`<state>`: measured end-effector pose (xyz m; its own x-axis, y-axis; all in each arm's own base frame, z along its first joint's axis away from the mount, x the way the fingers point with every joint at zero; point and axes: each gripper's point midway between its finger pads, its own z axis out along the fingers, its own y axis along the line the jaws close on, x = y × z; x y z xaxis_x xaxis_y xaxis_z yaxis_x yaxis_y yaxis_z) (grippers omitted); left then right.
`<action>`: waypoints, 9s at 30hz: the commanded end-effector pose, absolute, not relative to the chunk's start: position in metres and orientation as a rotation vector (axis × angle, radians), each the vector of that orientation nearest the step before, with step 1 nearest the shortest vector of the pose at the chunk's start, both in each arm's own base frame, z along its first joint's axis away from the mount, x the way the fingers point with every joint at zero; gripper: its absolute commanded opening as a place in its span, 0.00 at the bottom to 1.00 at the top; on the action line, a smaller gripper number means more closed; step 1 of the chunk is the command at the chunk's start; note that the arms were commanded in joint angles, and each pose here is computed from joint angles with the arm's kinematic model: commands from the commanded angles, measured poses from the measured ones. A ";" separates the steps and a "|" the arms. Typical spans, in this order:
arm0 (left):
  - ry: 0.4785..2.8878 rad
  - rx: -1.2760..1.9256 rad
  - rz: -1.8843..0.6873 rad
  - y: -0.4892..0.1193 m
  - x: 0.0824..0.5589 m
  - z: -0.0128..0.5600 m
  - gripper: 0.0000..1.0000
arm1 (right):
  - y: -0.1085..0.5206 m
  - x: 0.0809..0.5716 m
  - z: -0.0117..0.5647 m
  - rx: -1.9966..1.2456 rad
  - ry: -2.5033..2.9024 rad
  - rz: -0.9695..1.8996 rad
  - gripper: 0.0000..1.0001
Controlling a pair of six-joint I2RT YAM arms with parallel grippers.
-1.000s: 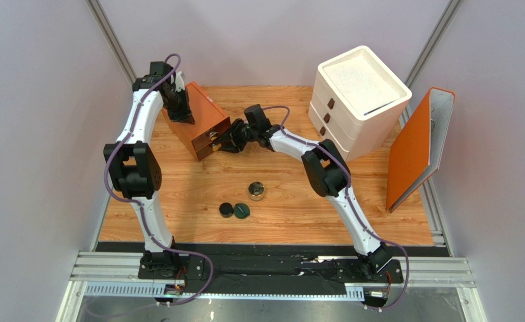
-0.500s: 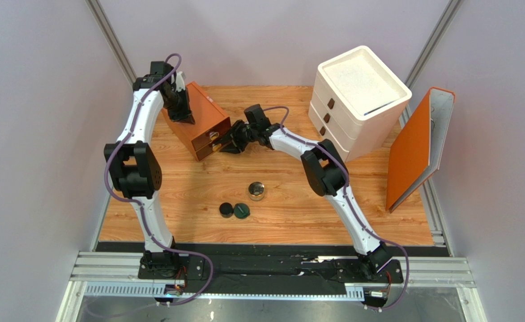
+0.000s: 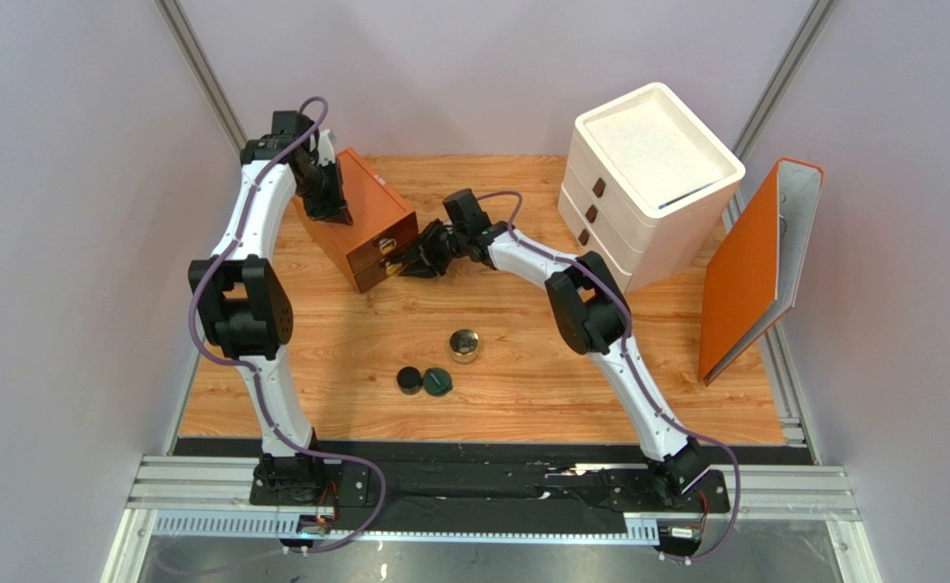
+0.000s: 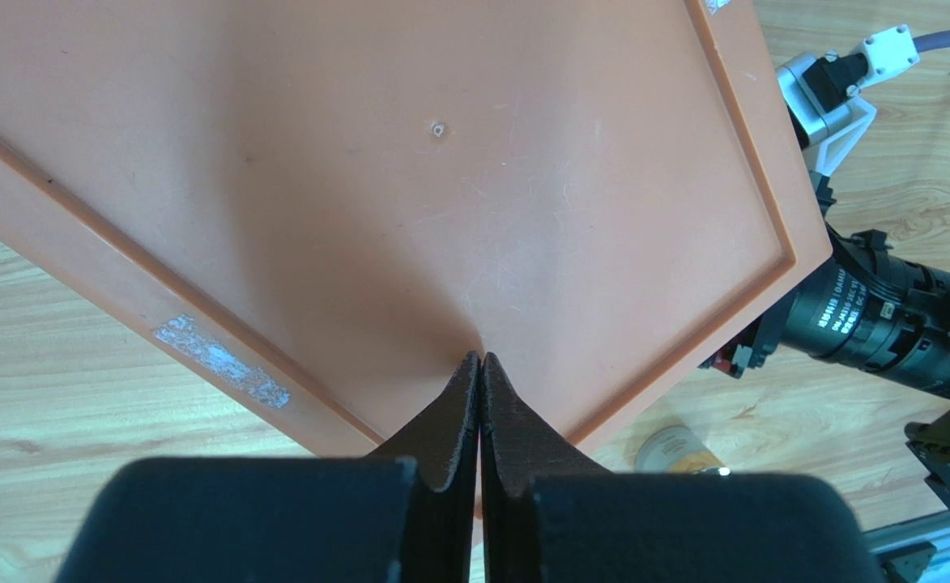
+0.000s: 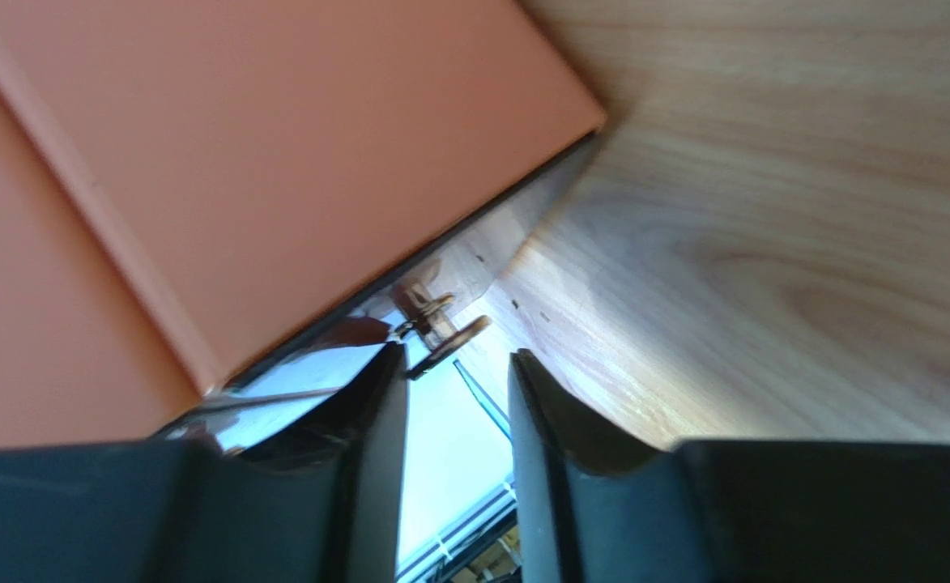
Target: Organize the makeup
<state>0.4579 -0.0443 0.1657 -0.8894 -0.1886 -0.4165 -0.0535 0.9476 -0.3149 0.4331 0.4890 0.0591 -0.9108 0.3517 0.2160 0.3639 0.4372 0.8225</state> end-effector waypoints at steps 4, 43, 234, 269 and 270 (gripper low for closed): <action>2.814 -0.195 -0.321 -0.032 0.433 0.134 0.00 | 0.463 0.398 0.066 -0.530 -2.742 -1.347 0.21; 2.852 -0.182 -0.265 -0.025 0.427 0.126 0.00 | 0.351 0.250 0.075 0.807 -3.079 -0.498 0.88; 2.872 -0.156 -0.347 -0.036 0.419 0.113 0.00 | 0.415 0.306 0.145 1.365 -3.330 -0.650 0.80; 2.887 -0.146 -0.373 -0.038 0.407 0.106 0.00 | 0.387 0.211 0.000 1.411 -2.926 -0.314 0.00; 2.889 -0.150 -0.374 -0.038 0.407 0.106 0.00 | 0.387 0.213 0.004 1.409 -2.946 -0.302 0.00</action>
<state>0.4524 -0.0460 0.1623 -0.8824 -0.1641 -0.4409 -0.0102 0.9436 -0.3308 0.1956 0.3895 0.0182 -0.6294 -0.7558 -0.1805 -0.7755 0.5963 0.2073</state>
